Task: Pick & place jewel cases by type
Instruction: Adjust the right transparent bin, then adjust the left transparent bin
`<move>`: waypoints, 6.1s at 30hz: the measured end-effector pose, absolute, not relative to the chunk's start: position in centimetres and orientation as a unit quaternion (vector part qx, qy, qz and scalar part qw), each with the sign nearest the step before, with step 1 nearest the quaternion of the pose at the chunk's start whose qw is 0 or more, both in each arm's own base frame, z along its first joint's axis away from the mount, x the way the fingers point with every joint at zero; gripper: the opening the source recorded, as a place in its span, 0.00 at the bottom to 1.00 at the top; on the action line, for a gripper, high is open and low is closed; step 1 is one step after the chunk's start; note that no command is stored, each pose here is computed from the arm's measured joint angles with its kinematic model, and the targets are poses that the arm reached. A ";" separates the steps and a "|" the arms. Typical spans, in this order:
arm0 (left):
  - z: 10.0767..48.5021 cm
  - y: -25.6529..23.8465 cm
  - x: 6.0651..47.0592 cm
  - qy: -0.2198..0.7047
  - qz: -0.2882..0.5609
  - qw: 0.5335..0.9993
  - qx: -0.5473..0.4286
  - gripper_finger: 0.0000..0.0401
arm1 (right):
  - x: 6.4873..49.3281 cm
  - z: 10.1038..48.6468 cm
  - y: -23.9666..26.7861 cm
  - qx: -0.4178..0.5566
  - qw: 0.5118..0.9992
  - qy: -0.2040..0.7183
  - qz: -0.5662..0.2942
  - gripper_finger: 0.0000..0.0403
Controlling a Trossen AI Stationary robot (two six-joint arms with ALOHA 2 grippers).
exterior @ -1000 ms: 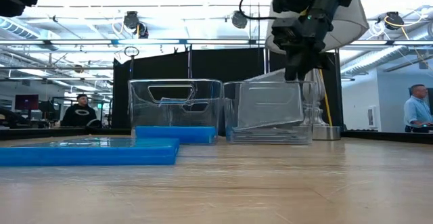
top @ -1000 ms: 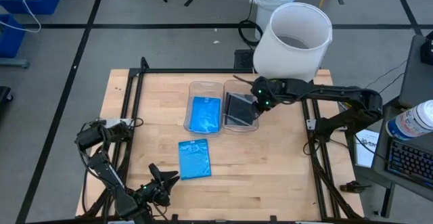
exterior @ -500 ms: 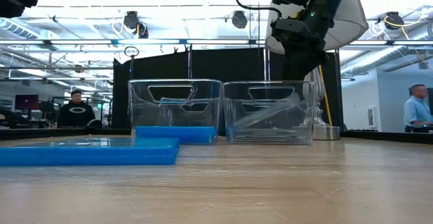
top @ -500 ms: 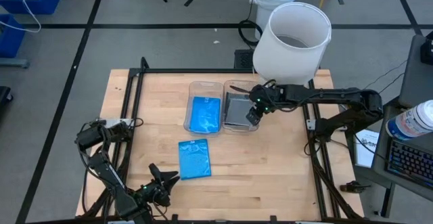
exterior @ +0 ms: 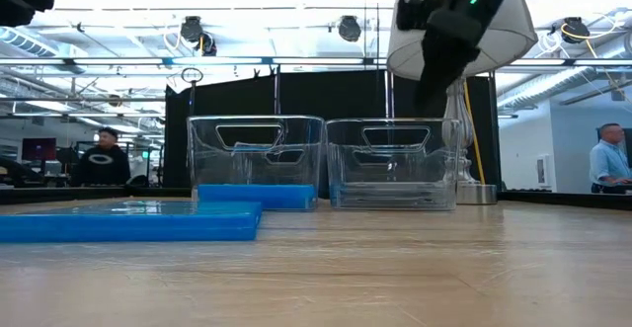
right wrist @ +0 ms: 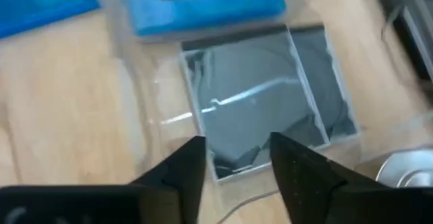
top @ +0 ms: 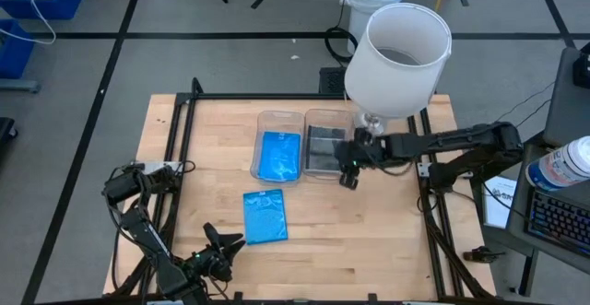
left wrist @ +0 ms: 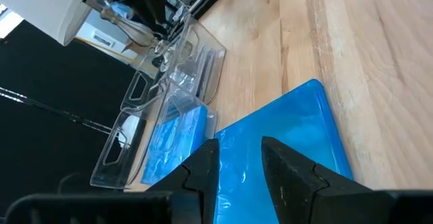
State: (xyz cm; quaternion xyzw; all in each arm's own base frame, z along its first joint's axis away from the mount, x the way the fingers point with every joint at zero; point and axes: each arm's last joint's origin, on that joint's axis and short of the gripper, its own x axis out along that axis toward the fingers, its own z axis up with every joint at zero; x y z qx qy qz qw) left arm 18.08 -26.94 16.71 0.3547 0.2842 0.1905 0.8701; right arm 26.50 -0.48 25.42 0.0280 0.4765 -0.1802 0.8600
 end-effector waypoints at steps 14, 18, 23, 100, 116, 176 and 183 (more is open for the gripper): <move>16.6 -25.7 20.3 0.345 0.223 0.871 0.268 0.29 | 25.3 25.3 18.0 -0.186 0.944 0.269 -0.043 0.00; 16.6 -25.7 21.5 0.335 0.225 0.882 0.244 0.29 | 25.8 22.1 21.5 -0.216 0.943 0.251 -0.040 0.00; 16.9 -25.8 23.4 0.352 0.215 0.891 0.190 0.29 | 26.2 17.3 23.5 -0.253 0.927 0.271 -0.057 0.00; 17.2 -28.1 24.1 0.407 0.101 0.898 0.134 0.29 | 29.6 20.9 9.1 0.033 0.797 0.597 -0.087 0.01; 17.3 -28.5 24.4 0.397 0.082 0.904 0.135 0.29 | 28.2 21.0 13.2 0.012 0.806 0.590 -0.041 0.06; 26.3 -6.2 34.5 0.615 0.023 0.776 0.139 0.71 | 25.0 14.4 23.1 -0.131 0.973 0.165 0.092 0.00; 26.2 -4.1 34.9 0.620 0.025 0.774 0.122 0.71 | 24.6 14.3 23.4 -0.124 0.973 0.170 0.097 0.00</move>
